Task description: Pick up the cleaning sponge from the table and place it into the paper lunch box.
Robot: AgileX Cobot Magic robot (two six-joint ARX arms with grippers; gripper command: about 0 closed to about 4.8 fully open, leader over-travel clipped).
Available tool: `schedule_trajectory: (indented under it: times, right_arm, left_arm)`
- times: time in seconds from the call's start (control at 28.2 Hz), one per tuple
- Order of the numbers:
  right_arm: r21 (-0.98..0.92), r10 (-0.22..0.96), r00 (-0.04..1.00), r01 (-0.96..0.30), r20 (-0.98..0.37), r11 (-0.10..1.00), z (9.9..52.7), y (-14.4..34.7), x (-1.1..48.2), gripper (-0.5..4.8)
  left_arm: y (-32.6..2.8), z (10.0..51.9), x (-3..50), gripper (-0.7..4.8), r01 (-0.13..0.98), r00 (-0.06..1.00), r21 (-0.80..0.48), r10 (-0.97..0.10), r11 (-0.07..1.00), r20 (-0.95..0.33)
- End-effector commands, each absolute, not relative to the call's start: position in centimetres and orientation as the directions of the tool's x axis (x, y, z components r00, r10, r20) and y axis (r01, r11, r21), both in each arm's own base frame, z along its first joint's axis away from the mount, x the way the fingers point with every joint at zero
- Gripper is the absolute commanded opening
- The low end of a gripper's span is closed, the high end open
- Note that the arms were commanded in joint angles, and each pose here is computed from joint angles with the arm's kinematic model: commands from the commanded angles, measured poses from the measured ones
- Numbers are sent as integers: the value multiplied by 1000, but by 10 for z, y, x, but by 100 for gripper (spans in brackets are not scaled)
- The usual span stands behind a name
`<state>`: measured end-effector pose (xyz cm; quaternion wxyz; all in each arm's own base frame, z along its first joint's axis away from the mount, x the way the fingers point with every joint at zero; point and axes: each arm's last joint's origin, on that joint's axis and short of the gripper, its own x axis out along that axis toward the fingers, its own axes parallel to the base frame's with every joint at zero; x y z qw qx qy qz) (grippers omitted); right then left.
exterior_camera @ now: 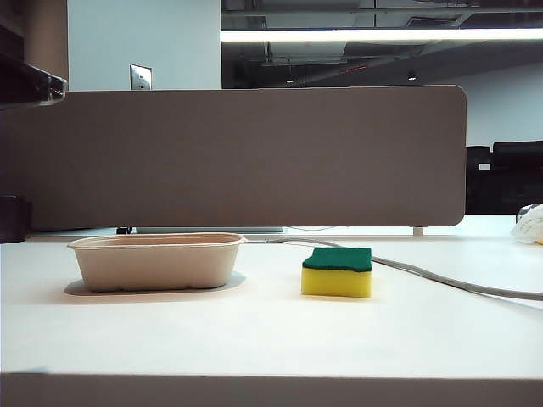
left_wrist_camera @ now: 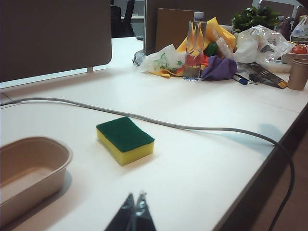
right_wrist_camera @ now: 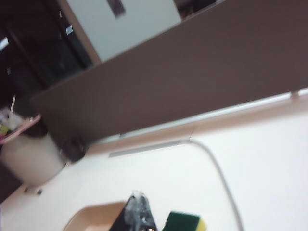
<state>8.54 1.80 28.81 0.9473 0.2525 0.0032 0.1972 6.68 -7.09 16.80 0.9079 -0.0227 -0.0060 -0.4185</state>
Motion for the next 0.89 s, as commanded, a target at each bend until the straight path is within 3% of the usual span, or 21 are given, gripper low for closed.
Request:
schedule_trajectory:
  times: [0.04,0.11,0.21,0.25,0.28,0.36,0.6,0.78,0.89]
  right_arm:
    - [513,516,857,-433,-23,741,306,26,114,41]
    - [559,591,802,-451,-88,695,316,35,138,100]
    - [598,658,726,-443,-198,669,320,58,180,127]
    - [606,666,709,-430,-232,669,319,66,193,171]
    - [614,674,689,-418,-266,670,318,74,205,246]
    - [632,689,638,-386,-343,672,312,90,232,466]
    - [640,681,445,-266,-582,721,274,145,294,479]
    - [506,507,417,-122,-754,854,239,159,307,479]
    - [475,471,389,-92,-792,875,225,162,311,479]
  left_arm:
    - [-71,169,67,-5,764,646,-34,-763,645,43]
    - [-71,169,67,-5,764,646,-34,-763,645,43]
    - [-71,169,67,-5,764,645,-34,-763,644,42]
    - [-71,169,67,-5,764,645,-34,-763,644,42]
    - [-71,169,67,-5,764,645,-34,-763,644,43]
    - [-71,169,67,-5,762,648,-34,-761,647,43]
    - [-71,169,67,-5,762,647,-34,-761,646,42]
    - [-71,170,67,-5,762,648,-35,-761,647,43]
    - [-71,170,67,-5,758,653,-35,-756,652,44]
